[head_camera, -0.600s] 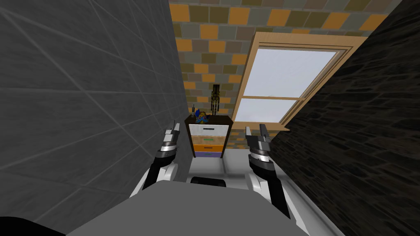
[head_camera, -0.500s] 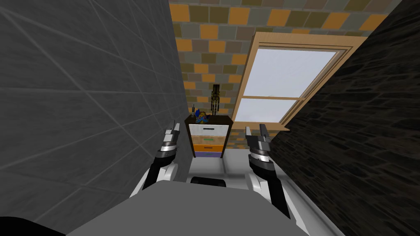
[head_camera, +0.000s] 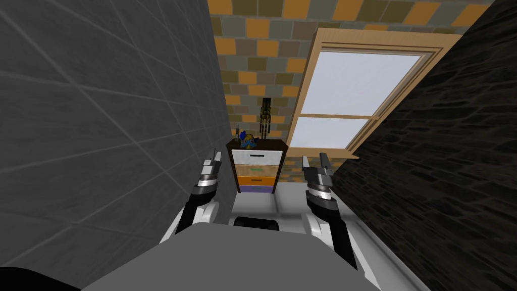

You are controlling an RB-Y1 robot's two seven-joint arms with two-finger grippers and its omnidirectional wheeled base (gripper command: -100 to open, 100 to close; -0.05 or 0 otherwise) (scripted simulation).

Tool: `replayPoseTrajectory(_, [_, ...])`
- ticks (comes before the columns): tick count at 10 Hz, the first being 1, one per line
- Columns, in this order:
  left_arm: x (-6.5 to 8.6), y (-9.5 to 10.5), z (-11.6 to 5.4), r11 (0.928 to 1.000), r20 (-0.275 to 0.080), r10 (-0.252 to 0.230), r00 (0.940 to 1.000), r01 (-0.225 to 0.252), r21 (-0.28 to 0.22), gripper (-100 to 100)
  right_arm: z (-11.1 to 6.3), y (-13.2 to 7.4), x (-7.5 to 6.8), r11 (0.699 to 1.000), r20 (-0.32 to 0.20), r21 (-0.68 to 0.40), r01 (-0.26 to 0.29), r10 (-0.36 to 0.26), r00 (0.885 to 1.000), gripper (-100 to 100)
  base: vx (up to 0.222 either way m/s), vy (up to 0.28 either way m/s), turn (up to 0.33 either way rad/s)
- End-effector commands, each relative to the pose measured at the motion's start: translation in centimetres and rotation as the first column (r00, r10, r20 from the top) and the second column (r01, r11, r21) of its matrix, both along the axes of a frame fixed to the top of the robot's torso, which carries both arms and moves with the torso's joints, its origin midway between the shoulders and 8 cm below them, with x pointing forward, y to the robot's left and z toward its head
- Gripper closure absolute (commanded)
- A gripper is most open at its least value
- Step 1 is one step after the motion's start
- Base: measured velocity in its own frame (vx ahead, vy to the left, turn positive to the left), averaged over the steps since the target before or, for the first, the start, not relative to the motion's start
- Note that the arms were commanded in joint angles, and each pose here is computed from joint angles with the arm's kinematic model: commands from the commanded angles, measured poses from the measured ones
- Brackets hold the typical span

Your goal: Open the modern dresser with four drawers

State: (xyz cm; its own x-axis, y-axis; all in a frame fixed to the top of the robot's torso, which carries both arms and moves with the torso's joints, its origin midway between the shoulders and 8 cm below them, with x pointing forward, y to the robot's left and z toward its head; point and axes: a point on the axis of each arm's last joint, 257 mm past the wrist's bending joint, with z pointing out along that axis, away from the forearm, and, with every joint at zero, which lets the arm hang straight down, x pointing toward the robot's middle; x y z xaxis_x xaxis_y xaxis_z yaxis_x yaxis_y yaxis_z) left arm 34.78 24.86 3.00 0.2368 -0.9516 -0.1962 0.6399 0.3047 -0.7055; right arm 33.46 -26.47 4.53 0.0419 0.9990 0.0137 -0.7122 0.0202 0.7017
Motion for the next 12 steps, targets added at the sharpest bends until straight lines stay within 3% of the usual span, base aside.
replayPoseTrajectory(1, [0.0,0.0,0.0,1.0000,0.000,0.000,1.0000,0.000,0.000,0,0.0,0.0,0.0,1.000,0.000,0.000,0.000,0.000,1.000,0,0.000,0.000,0.000])
replayPoseTrajectory(3, [0.0,0.0,0.0,1.0000,0.000,0.000,1.0000,0.000,0.000,0,0.0,0.0,0.0,1.000,0.000,0.000,0.000,0.000,1.000,0,0.000,0.000,0.000])
replayPoseTrajectory(4, [0.2,-0.4,-0.5,0.9994,-0.012,-0.016,0.9998,0.016,0.030,-100,0.0,0.0,0.0,1.000,0.000,0.000,0.000,0.000,1.000,0,0.014,-0.005,-0.002])
replayPoseTrajectory(8, [1.3,-0.9,-3.0,0.9939,-0.061,-0.049,0.9970,0.054,0.096,-100,0.0,0.0,0.0,1.000,-0.001,0.000,0.000,0.000,1.000,0,0.032,-0.014,-0.003])
replayPoseTrajectory(12, [2.7,-0.7,-6.6,0.9889,-0.122,-0.060,0.9908,0.076,0.128,-100,0.0,0.0,0.0,1.000,-0.001,0.000,0.000,0.000,1.000,0,0.049,-0.023,-0.005])
